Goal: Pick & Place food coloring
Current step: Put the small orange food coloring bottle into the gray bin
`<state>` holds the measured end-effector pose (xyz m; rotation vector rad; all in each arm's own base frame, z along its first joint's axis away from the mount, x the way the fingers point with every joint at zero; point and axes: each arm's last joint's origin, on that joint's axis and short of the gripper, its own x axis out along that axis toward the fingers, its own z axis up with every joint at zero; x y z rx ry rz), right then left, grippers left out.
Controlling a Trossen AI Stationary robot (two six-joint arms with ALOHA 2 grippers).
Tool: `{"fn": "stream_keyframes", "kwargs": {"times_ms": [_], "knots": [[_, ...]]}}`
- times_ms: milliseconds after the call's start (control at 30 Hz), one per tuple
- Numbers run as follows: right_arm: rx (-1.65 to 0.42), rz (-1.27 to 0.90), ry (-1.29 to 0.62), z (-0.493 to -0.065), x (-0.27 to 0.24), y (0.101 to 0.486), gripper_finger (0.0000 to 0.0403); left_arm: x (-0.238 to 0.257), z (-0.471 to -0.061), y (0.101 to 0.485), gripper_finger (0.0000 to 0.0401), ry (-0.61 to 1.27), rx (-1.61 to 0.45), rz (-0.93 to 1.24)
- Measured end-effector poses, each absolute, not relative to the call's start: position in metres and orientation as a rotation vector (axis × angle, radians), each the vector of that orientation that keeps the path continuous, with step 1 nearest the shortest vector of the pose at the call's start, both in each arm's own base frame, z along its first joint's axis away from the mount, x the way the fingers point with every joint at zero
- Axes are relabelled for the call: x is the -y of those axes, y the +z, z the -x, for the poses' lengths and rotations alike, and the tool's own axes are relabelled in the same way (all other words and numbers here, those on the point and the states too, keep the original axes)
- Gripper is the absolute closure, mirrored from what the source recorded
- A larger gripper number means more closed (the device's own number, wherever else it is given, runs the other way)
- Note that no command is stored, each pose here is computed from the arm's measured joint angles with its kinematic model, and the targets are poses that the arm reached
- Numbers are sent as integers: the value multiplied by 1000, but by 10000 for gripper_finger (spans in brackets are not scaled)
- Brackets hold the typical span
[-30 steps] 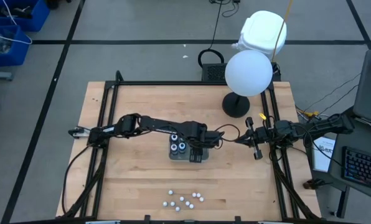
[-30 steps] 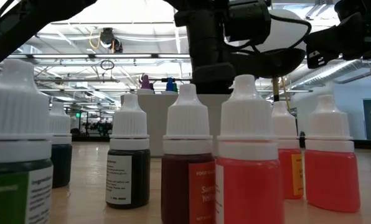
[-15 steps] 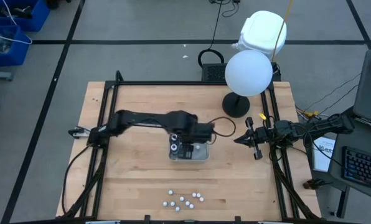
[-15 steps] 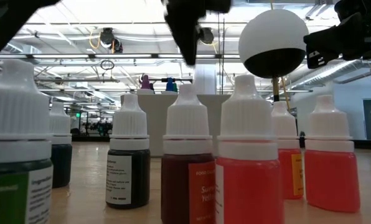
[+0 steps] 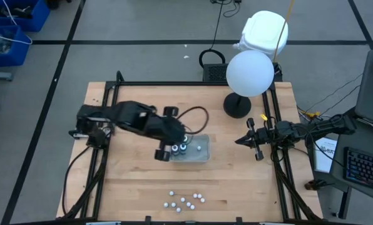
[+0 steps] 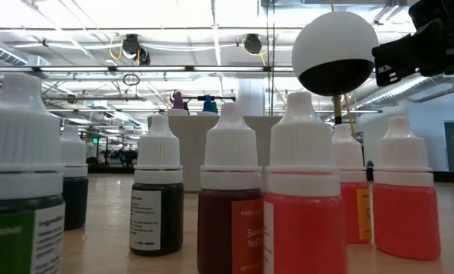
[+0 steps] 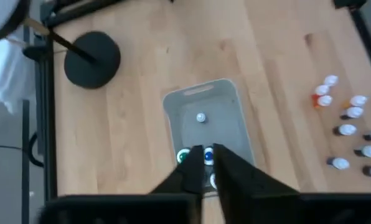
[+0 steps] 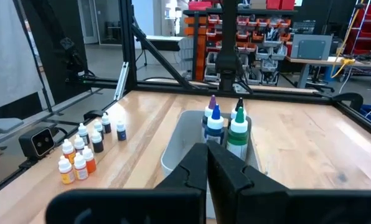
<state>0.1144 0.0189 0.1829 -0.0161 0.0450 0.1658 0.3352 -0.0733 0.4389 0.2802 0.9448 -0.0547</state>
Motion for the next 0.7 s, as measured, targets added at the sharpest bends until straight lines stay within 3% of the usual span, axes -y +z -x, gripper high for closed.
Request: {"fn": "stream_keyframes", "kwargs": {"times_ms": [67,200,333,467,700], "knots": [[-47,16,167,-114,-19,183,403,77,-324,448,393,-66,-911,-286],[-47,16,168,-114,-19,183,403,84,-301,458,388,-27,-838,-325],[-47,15,168,-114,-19,183,403,79,-279,444,397,52,-801,-286],[-32,14,168,-115,-19,177,403,75,-249,408,391,113,-731,-236],[60,30,165,-114,-19,178,403,72,-203,325,389,63,-440,-125]]}}
